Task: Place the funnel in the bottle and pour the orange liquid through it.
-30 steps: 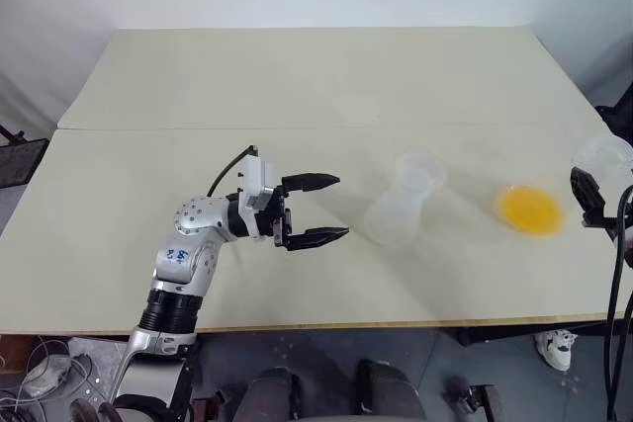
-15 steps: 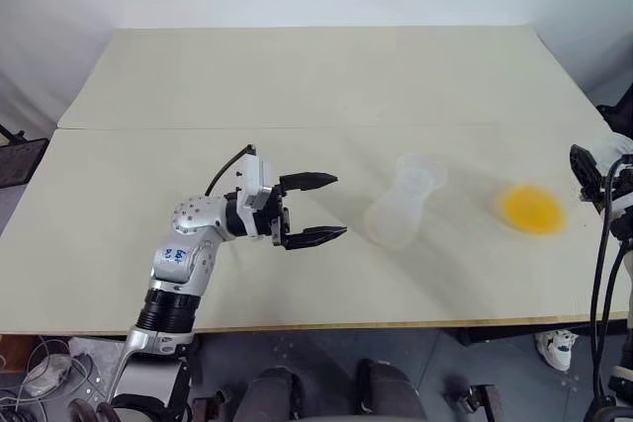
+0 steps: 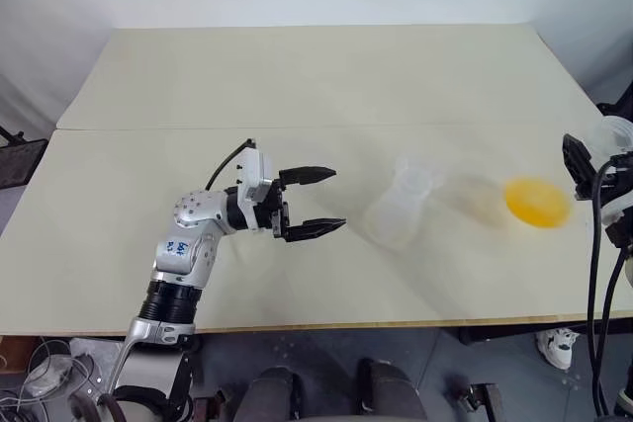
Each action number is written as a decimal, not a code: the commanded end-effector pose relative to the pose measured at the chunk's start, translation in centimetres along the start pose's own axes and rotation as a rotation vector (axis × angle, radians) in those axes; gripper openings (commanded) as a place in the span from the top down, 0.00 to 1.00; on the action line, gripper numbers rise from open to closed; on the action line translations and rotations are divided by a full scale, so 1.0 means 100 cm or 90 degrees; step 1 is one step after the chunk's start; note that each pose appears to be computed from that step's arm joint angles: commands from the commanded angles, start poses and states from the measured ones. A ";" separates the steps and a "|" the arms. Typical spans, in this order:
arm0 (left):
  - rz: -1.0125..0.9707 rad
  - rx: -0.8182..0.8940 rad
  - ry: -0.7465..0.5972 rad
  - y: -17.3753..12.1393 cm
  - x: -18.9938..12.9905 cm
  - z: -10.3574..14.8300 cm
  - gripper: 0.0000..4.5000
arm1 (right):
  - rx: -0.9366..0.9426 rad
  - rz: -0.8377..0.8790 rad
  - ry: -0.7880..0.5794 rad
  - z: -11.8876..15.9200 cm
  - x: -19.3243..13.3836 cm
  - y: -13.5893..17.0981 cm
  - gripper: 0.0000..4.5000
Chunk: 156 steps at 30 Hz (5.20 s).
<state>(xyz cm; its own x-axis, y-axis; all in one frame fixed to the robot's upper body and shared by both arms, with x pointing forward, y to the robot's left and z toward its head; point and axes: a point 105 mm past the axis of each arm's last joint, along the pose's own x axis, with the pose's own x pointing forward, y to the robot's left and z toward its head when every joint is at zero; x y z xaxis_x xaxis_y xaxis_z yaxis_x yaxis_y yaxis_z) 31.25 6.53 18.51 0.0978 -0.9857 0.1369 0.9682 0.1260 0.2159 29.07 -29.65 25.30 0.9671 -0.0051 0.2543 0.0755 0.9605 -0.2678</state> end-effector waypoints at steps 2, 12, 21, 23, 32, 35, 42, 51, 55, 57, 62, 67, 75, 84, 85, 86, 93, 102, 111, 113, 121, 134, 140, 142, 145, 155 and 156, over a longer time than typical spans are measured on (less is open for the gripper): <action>-0.006 0.018 0.000 0.004 0.006 0.004 0.00 | -0.108 0.016 -0.046 0.039 -0.003 0.025 0.38; -0.055 0.078 0.037 0.011 0.007 0.004 0.00 | -0.319 0.112 -0.079 0.064 0.006 0.084 0.38; -0.072 0.085 0.040 0.013 0.007 0.005 0.00 | -0.529 0.180 -0.092 0.066 0.005 0.105 0.38; -0.073 0.084 0.039 0.013 0.008 0.005 0.00 | -0.570 0.193 -0.099 0.068 0.005 0.108 0.38; -0.079 0.082 0.035 0.011 0.008 0.004 0.00 | -0.709 0.223 -0.124 0.070 0.002 0.115 0.38; -0.077 0.081 0.035 0.011 0.006 0.004 0.00 | -0.751 0.242 -0.136 0.068 -0.001 0.119 0.38; -0.075 0.080 0.036 0.011 0.005 0.003 0.00 | -0.823 0.244 -0.150 0.064 0.000 0.116 0.38; -0.070 0.081 0.037 0.013 0.005 0.003 0.00 | -0.867 0.253 -0.176 0.062 0.004 0.122 0.38; -0.068 0.082 0.037 0.014 0.005 0.003 0.00 | -0.887 0.251 -0.187 0.062 0.006 0.124 0.38; -0.067 0.082 0.037 0.014 0.006 0.003 0.00 | -0.895 0.253 -0.192 0.062 0.006 0.124 0.38; -0.066 0.082 0.035 0.014 0.007 0.003 0.00 | -0.918 0.259 -0.200 0.060 0.007 0.125 0.38; -0.067 0.082 0.033 0.014 0.009 0.003 0.00 | -0.936 0.259 -0.210 0.061 0.008 0.125 0.38; -0.067 0.082 0.034 0.016 0.010 0.003 0.00 | -0.977 0.263 -0.223 0.060 0.011 0.121 0.38; -0.068 0.081 0.033 0.017 0.011 0.003 0.00 | -0.998 0.266 -0.231 0.061 0.013 0.118 0.38; -0.068 0.081 0.033 0.017 0.011 0.003 0.00 | -0.998 0.270 -0.233 0.061 0.013 0.118 0.38; -0.068 0.081 0.033 0.017 0.011 0.003 0.00 | -0.998 0.273 -0.235 0.061 0.013 0.118 0.38; -0.069 0.081 0.033 0.017 0.012 0.002 0.00 | -1.015 0.282 -0.247 0.062 0.012 0.119 0.38; -0.069 0.081 0.032 0.017 0.013 0.002 0.00 | -1.031 0.289 -0.260 0.063 0.013 0.119 0.38; -0.070 0.081 0.033 0.018 0.013 0.002 0.00 | -1.045 0.302 -0.279 0.064 0.013 0.121 0.38; -0.069 0.081 0.033 0.018 0.013 0.002 0.00 | -1.049 0.304 -0.282 0.064 0.014 0.121 0.38; -0.070 0.081 0.033 0.019 0.013 0.002 0.00 | -1.065 0.312 -0.298 0.065 0.015 0.122 0.38; -0.072 0.080 0.034 0.018 0.013 0.003 0.00 | -1.082 0.327 -0.319 0.066 0.013 0.124 0.38; -0.073 0.081 0.034 0.018 0.013 0.003 0.00 | -1.081 0.327 -0.323 0.067 0.014 0.124 0.38; -0.073 0.081 0.034 0.018 0.013 0.003 0.00 | -1.084 0.327 -0.324 0.067 0.014 0.124 0.38; -0.074 0.081 0.035 0.018 0.013 0.003 0.00 | -1.087 0.328 -0.327 0.067 0.014 0.124 0.38; -0.072 0.083 0.032 0.019 0.013 0.004 0.00 | -1.101 0.328 -0.341 0.068 0.014 0.124 0.38; -0.073 0.083 0.032 0.019 0.013 0.004 0.00 | -1.101 0.329 -0.343 0.068 0.014 0.124 0.38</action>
<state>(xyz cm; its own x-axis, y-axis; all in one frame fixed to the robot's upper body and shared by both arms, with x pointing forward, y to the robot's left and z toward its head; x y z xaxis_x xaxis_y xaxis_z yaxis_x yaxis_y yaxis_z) 33.17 5.78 18.36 0.0180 -0.9988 0.0462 0.9506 0.0314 0.3089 30.19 -15.53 26.39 0.8219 0.5632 -0.0856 0.2243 -0.4580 -0.8602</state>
